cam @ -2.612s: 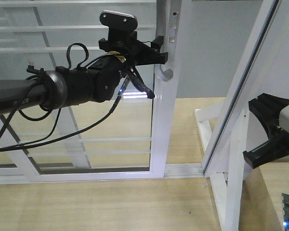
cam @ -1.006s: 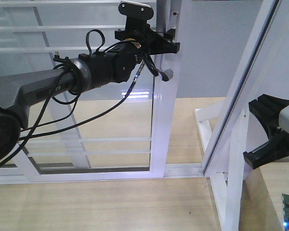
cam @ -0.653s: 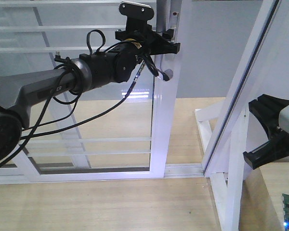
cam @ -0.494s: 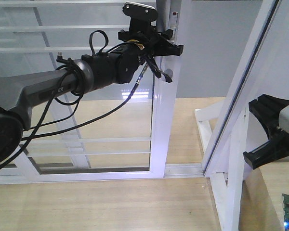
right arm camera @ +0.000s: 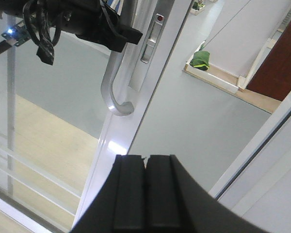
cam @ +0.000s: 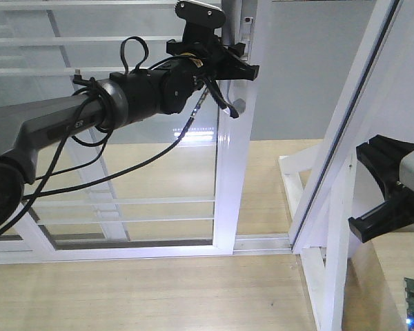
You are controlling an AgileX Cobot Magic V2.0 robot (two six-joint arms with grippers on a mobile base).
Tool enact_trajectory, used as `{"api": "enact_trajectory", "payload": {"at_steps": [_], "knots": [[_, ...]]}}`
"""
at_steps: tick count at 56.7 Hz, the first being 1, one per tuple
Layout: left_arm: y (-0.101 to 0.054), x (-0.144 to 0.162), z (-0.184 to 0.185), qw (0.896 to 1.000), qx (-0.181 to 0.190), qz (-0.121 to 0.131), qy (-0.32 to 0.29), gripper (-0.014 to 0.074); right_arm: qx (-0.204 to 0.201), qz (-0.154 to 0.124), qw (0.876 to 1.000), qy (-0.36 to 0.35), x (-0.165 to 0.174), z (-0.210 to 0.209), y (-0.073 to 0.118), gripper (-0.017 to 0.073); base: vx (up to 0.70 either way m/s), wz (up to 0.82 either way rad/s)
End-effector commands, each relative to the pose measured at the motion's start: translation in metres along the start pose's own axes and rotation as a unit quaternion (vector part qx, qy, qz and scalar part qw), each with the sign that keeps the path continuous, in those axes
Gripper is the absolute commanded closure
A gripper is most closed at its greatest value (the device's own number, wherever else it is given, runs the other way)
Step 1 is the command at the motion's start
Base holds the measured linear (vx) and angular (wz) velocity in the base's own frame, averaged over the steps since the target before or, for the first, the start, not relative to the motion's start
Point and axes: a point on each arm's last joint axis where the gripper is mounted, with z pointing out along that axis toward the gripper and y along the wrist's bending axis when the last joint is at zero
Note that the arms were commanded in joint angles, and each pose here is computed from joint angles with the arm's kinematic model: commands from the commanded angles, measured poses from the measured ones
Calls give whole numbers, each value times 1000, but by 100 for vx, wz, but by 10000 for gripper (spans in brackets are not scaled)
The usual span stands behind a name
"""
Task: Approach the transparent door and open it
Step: 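Slide the door farther open by pushing the handle with the left gripper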
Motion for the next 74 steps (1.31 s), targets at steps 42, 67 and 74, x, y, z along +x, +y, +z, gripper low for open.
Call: {"api": "enact_trajectory", "payload": {"at_steps": [42,67,74], "knots": [[101,-107,-70,993,-91,14,-79,594,10,-8,998,-53,-17,-2,-4,565,0,0],[140,-134,-107,987,-131,49,-76,594,10,-8,998,-53,-17,-2,-4,565,0,0],[151,-142,-119,983,-148,70,-81,594,10,-8,998,-53,-17,-2,-4,565,0,0]]}}
